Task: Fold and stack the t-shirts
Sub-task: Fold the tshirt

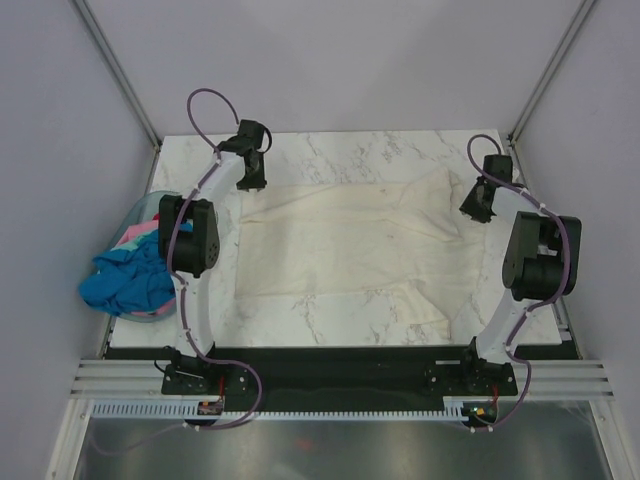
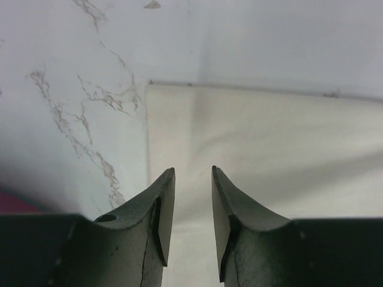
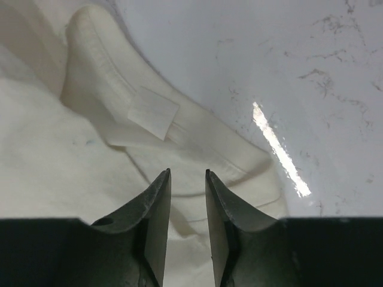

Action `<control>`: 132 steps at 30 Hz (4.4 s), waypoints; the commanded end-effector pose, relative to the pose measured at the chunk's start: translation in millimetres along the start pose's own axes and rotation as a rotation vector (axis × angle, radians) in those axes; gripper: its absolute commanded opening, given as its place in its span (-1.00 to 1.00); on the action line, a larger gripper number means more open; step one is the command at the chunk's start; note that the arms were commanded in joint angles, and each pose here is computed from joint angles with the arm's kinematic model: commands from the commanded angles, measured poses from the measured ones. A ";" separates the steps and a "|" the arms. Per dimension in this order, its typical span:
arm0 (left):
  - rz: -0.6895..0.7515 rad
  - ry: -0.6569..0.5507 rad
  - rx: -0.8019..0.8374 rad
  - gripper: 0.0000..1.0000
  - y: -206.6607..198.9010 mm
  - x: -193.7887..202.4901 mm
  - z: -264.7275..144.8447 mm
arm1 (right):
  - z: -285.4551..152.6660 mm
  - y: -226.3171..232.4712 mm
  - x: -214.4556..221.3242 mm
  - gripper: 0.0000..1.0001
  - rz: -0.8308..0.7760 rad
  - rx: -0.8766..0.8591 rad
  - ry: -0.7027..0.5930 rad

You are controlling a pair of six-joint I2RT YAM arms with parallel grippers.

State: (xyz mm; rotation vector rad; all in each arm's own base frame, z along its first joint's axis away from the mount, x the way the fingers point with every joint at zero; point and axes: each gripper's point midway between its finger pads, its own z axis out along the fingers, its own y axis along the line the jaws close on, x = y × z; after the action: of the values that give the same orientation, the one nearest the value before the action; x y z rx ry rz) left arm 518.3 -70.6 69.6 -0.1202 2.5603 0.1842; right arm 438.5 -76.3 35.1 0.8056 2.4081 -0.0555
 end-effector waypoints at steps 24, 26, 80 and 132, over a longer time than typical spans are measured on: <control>-0.007 0.151 0.001 -0.23 -10.9 66.9 29.0 | 8.8 112.8 -51.6 0.05 -0.361 -0.612 -0.020; -0.013 0.122 0.003 -0.22 -10.4 55.7 21.9 | 13.1 110.6 -51.3 0.06 -0.368 -0.611 -0.020; -0.007 0.177 -0.100 -0.17 6.0 49.3 58.7 | -7.0 19.9 -4.4 -1.00 0.005 -0.276 0.043; -0.122 0.177 0.528 -0.12 -80.8 59.9 -92.8 | -77.7 111.4 107.4 -0.25 -0.532 -0.268 0.023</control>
State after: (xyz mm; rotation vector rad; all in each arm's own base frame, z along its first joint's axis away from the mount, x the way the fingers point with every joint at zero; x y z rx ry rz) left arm 438.0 -147.1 74.4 -0.0907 2.7224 -0.4223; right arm 377.8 104.4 66.8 0.1345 2.4994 0.2157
